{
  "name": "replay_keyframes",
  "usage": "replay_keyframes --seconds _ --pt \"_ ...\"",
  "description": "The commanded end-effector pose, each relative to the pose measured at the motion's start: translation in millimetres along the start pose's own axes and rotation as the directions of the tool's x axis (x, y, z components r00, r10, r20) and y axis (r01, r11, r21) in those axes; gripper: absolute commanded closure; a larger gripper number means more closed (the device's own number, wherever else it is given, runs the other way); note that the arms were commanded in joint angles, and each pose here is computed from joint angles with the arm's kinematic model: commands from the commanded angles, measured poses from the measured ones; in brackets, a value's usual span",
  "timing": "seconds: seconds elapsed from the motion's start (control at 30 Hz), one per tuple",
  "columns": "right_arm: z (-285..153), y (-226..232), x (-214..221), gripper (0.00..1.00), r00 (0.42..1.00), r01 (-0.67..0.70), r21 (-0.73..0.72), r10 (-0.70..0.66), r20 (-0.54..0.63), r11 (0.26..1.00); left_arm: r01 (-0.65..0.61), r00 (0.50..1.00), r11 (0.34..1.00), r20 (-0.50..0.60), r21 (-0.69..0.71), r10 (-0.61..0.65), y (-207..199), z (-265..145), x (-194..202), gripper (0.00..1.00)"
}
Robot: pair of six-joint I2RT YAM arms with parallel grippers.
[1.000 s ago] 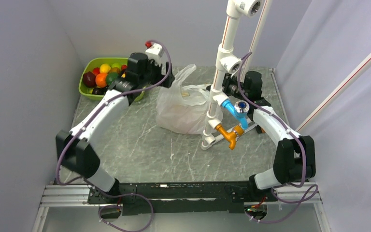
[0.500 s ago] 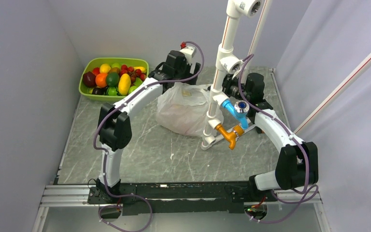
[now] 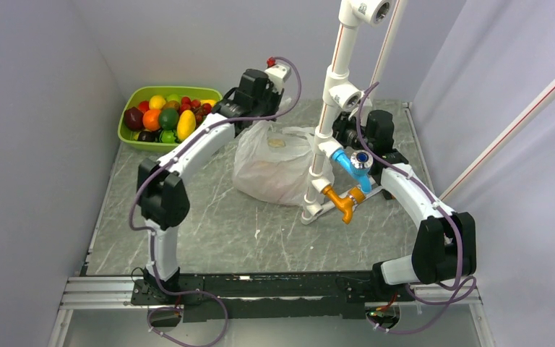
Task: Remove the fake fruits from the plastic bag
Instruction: Adjust the plastic bag at the center of the board.
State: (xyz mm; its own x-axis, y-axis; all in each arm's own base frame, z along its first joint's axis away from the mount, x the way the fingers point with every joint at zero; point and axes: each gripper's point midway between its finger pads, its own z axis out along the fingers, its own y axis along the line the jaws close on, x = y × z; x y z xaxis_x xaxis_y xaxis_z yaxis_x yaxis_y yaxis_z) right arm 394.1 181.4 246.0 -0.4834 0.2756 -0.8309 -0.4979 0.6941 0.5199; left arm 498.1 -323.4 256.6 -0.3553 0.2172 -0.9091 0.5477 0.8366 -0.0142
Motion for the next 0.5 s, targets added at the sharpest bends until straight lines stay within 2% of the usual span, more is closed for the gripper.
replay_keyframes --seconds 0.0,0.1,0.3,0.37,0.47 --pt "-11.6 -16.4 -30.4 0.84 0.996 0.022 0.169 -0.037 0.087 0.985 -0.065 0.988 0.998 0.142 -0.015 0.066 4.7 -80.9 -49.8 1.0" --pt "-9.2 -18.1 -34.5 0.67 0.996 0.031 0.178 -0.046 0.079 0.983 -0.043 0.988 0.999 0.149 0.025 0.039 -0.6 -107.6 -36.0 1.0" --pt "8.3 0.0 -31.4 0.18 0.993 0.119 0.033 -0.12 0.004 0.992 0.059 0.987 0.974 0.133 0.219 -0.089 -36.3 -127.4 9.3 1.0" --pt "13.0 3.4 -33.8 0.08 0.988 0.151 0.008 -0.151 -0.016 0.988 0.088 0.987 0.957 0.103 0.277 -0.12 -47.8 -127.2 19.6 1.0" --pt "19.8 10.6 -38.1 0.01 0.976 0.212 -0.036 -0.213 -0.039 0.977 0.081 0.994 0.953 0.053 0.293 -0.101 -56.0 -122.8 30.5 1.0"
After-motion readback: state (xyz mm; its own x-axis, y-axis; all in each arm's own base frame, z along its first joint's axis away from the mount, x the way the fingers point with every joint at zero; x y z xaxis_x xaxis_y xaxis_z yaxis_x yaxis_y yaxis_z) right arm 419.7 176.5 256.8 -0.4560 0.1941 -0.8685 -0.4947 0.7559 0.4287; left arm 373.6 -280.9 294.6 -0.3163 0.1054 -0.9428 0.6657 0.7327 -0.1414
